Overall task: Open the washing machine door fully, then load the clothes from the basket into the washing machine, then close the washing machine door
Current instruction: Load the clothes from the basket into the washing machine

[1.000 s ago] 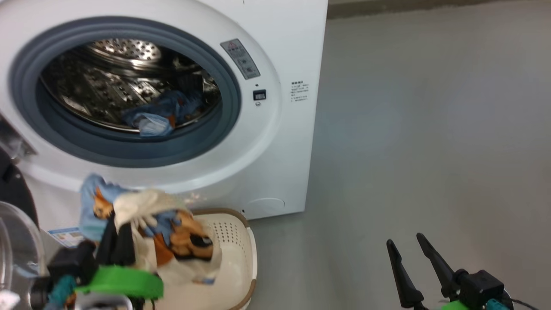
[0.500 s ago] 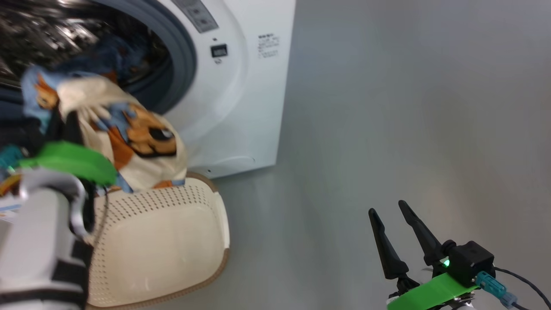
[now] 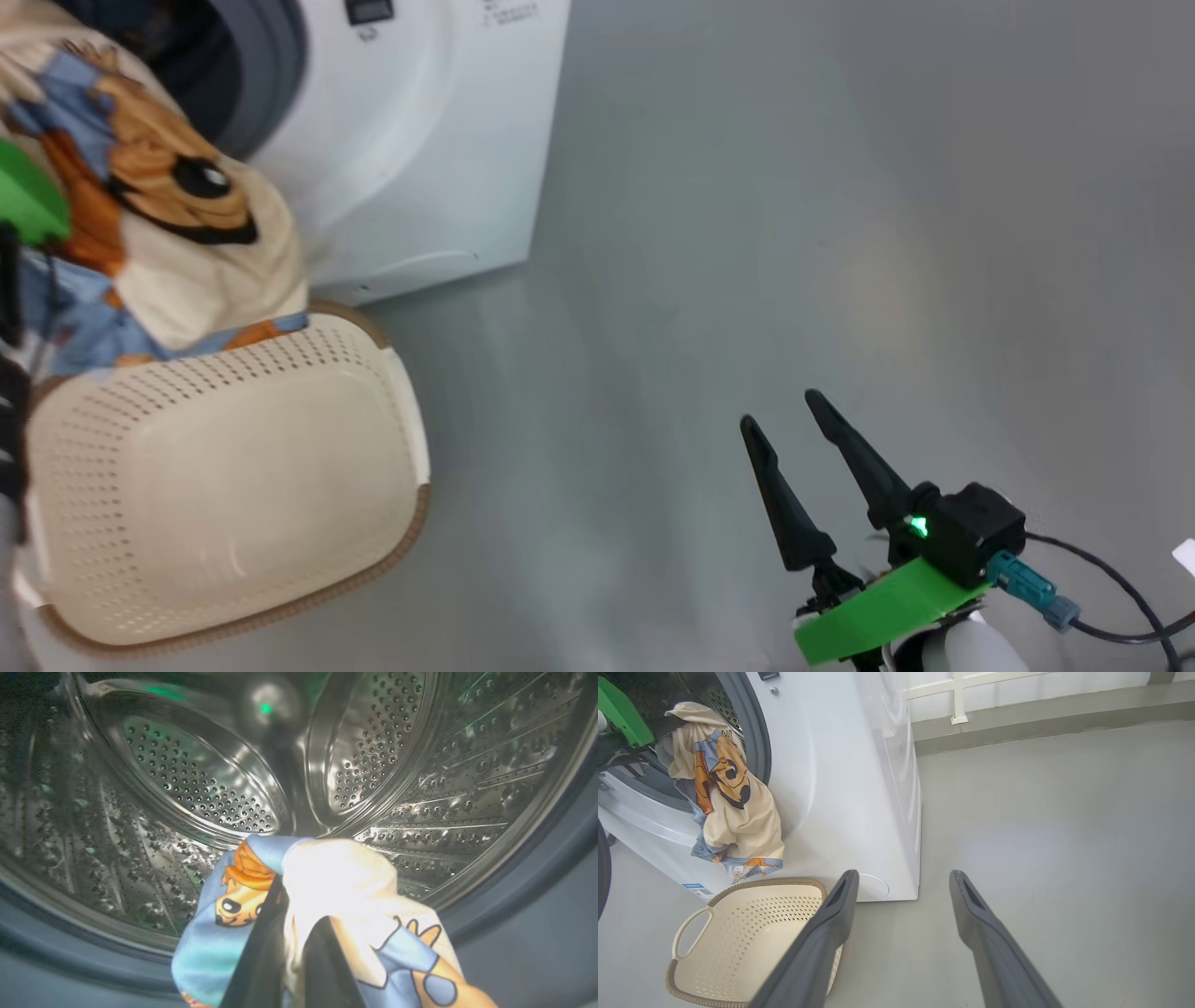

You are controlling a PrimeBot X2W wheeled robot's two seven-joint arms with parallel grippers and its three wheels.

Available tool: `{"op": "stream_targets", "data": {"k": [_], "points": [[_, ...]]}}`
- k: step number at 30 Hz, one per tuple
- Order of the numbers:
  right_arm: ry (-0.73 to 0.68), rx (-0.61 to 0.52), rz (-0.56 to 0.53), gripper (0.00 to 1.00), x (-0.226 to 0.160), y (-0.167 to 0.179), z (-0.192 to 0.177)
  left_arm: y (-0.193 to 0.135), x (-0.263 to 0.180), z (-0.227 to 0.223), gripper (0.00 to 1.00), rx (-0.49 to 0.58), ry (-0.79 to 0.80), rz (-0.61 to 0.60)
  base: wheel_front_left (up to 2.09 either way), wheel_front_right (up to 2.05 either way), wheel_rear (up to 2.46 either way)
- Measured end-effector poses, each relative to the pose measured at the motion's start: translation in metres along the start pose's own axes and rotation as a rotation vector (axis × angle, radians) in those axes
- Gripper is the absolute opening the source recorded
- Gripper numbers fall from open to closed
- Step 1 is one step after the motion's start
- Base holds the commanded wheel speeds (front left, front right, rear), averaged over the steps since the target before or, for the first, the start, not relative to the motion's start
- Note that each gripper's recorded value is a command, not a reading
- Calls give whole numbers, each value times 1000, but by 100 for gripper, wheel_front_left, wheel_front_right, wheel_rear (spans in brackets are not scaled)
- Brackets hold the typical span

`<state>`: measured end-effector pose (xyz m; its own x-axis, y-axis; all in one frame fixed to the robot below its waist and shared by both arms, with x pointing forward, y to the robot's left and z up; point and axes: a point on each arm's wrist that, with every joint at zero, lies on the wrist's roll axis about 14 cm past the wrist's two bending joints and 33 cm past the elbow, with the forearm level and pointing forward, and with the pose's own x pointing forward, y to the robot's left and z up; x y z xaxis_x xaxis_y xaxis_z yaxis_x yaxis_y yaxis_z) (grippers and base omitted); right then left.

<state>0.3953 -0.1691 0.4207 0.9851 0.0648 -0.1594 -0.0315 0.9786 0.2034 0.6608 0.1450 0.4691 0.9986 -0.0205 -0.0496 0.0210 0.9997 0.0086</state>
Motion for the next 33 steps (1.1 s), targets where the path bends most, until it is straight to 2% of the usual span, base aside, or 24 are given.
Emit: {"op": "stream_targets", "data": {"k": [6,11,16,18,24,25,26,27,28,29,33], "points": [[36,3,-15,100,5,-6,-13,-9,38,-8,0,-71,18,3,0,0,0],[79,-1,-40,100,6,-14,-27,6,64,-14,0,-121,21,53,0,0,0],[117,-5,-61,100,7,-21,-40,23,92,16,0,-250,-91,132,0,0,0],[133,-6,-67,100,8,-23,-46,24,97,21,0,-259,-131,135,0,0,0],[133,-7,-50,100,15,-20,-48,14,90,-21,0,-210,-25,117,0,0,0],[129,-7,-46,100,16,-19,-47,13,89,-22,3,-195,-19,114,0,0,0],[127,-6,-44,100,16,-18,-46,13,88,-24,28,-184,-12,112,0,0,0],[126,-6,-42,100,16,-18,-46,13,87,-27,47,-180,2,112,0,0,0],[125,-5,-41,100,16,-17,-46,12,86,-28,80,-176,9,109,0,0,0],[125,-5,-40,100,16,-17,-46,11,85,-27,100,-173,11,107,0,0,0],[116,-5,-38,100,15,-16,-42,5,79,-30,100,-185,42,108,0,0,0]]}}
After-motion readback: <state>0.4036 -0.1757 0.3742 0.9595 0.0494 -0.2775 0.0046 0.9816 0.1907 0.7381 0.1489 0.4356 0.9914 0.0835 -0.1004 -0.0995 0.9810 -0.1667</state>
